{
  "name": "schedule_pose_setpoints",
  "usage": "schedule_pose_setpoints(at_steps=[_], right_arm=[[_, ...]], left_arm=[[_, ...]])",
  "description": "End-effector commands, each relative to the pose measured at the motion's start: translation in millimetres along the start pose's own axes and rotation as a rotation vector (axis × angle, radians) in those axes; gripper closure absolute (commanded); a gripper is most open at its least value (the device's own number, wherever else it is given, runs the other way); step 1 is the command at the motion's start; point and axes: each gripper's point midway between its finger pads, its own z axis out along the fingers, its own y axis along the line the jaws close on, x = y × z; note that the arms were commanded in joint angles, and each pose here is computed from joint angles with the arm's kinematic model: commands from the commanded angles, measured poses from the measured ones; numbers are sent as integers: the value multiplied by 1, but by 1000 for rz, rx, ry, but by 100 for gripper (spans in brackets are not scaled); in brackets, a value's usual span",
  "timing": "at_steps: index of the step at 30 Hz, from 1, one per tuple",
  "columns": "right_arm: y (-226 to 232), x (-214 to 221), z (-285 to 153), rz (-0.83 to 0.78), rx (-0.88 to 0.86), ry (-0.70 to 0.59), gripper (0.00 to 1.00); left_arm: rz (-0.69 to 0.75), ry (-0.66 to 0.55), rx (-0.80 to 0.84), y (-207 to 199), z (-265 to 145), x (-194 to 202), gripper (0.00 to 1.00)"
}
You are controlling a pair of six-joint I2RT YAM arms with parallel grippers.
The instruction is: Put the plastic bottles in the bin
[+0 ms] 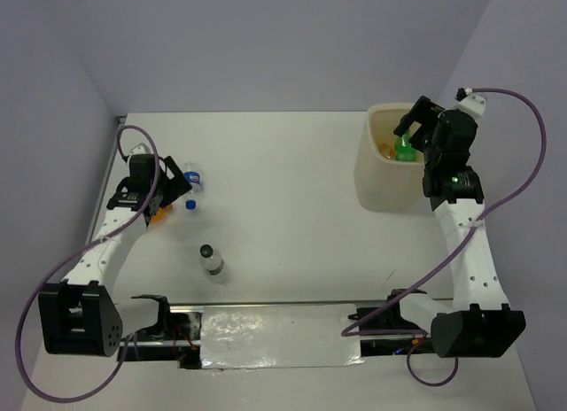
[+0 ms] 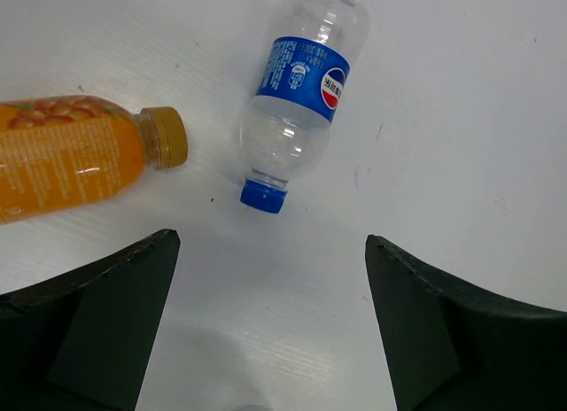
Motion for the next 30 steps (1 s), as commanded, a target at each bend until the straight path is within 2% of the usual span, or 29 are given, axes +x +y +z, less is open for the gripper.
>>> schedule_pose_setpoints(at_steps=[1,10,14,20,26,29,30], right_arm=[[41,-33,-31,17,-204,-63,0],[108,-34,-97,-148,-474,-117,0],[136,-15,-112,-178,-635,-67,0],[153,19,-108,-178,-714,33,0],[161,47,-107,-143,-759,108,0],[165,62,-107,-141,-770,146,0],[165,69,-106,-144,-772,163,0]], left_arm=[[28,-62,22,-13,6,-26,1],[83,25,67,-32,48,-21,1],[115,87,58,-34,70,-5,2],[155,145,6,-35,96,14,6],[202,200,-32,-41,113,32,21],[202,192,-9,-46,109,29,49],[206,185,7,-49,107,27,51]])
